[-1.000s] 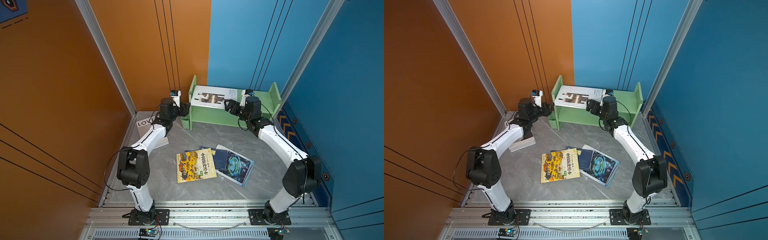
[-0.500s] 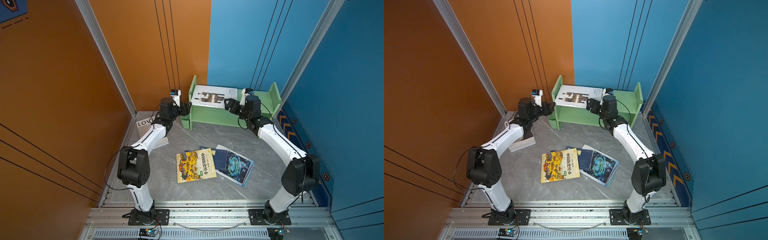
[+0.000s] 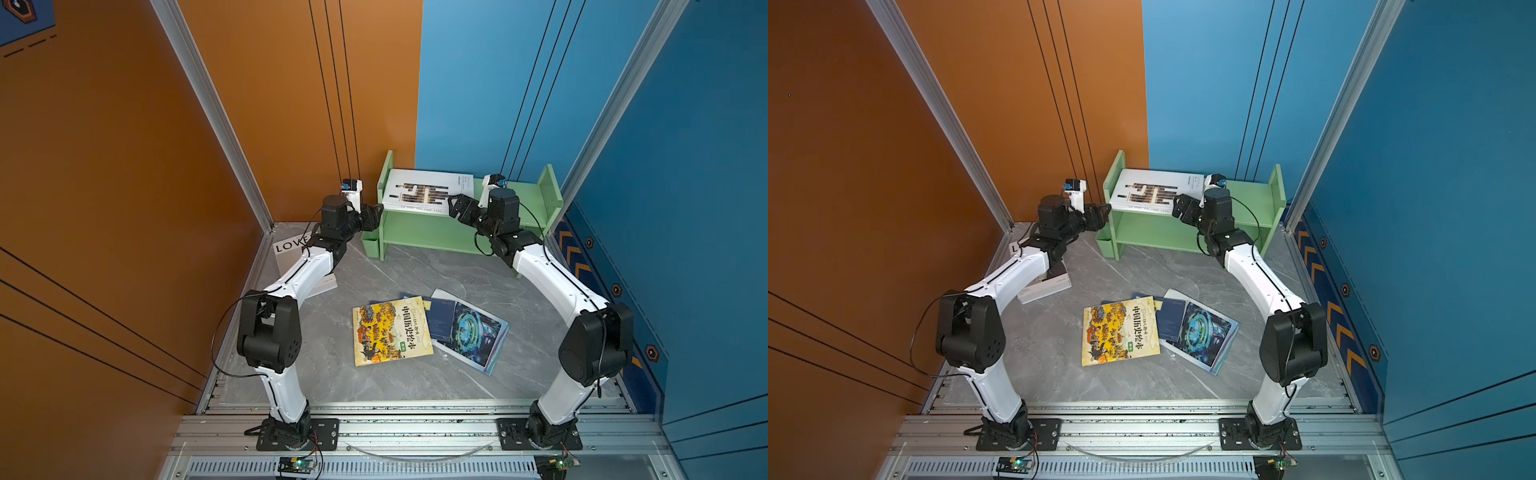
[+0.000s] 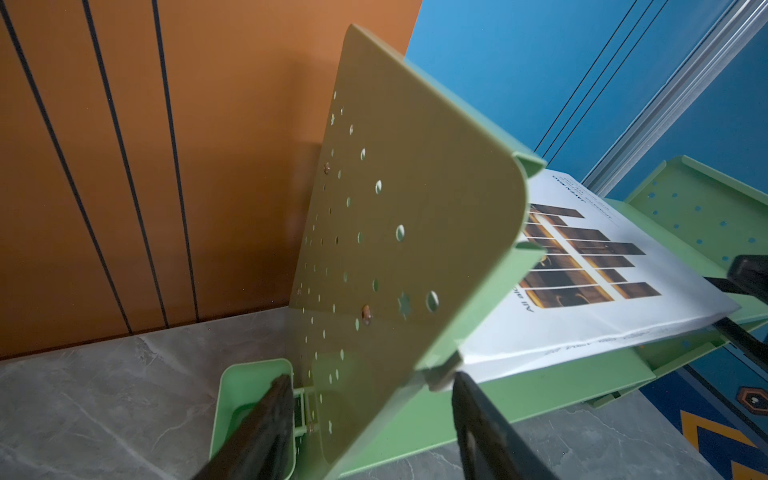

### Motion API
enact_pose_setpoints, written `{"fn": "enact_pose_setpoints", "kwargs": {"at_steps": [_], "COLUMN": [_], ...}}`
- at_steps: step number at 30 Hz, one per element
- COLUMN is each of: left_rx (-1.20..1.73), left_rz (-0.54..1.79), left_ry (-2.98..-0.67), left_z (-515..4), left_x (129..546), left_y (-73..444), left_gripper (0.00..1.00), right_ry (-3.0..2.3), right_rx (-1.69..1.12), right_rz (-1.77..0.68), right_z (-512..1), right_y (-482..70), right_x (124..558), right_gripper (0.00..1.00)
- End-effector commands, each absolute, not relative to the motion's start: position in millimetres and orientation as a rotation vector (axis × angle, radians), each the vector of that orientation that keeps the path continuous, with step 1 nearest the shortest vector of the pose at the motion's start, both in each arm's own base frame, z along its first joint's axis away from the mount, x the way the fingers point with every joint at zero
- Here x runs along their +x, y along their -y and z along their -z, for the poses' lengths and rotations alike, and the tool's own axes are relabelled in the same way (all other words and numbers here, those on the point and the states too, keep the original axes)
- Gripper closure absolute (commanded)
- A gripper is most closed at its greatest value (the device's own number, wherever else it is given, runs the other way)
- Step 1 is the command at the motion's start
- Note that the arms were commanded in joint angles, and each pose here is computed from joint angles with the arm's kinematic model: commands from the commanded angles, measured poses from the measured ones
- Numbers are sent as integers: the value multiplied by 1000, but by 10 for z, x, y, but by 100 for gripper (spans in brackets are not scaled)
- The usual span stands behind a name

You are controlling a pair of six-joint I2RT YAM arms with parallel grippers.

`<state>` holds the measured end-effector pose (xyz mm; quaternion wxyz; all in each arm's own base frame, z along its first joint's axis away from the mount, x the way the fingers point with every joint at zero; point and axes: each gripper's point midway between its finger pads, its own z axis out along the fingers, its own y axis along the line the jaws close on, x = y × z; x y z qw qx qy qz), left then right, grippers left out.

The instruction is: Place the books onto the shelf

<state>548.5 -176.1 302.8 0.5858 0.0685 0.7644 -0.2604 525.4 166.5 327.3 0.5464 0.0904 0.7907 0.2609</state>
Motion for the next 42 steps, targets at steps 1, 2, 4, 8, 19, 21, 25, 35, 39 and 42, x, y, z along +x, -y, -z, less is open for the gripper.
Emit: {"fn": "enact_pose_setpoints", "kwargs": {"at_steps": [1,2,4,8,19,21,25,35,39,42], "left_rx": [172,171,172,173,137,111,35,-338,-616,-837], "left_rz": [611,609,608,609,567,550,506,297,245,273], "left_ry": [-1741,-1741,-1740,-1732,-1707,-1713,-1738,-1881,-1989,-2029], "left_z": [-3188,-3192,-3203,-3249,-3403,-3407,-3368,-2890,-2445,-2076], "left_x": [5446,5442,5423,5391,5124,5043,4870,4470,4353,4251], "left_y": [1788,1779,1782,1778,1584,1488,1236,171,-399,-773], "left_gripper": [38,38,37,34,12,7,2,2,2,2], "right_ry": [-1871,-1872,-1870,-1868,-1839,-1829,-1823,-1904,-1947,-1958], "right_rx": [209,210,213,216,205,196,174,89,52,40], "right_rz": [-631,-630,-628,-629,-534,-516,-490,-469,-453,-470], "right_z": [-3330,-3324,-3331,-3344,-3569,-3640,-3737,-3609,-3470,-3392], "right_y": [-1691,-1683,-1667,-1649,-1456,-1413,-1350,-1430,-1570,-1704], "right_x": [5278,5282,5287,5301,5086,4999,4794,4169,3954,3822], "right_gripper": [7,7,7,7,0,0,0,0,0,0]}}
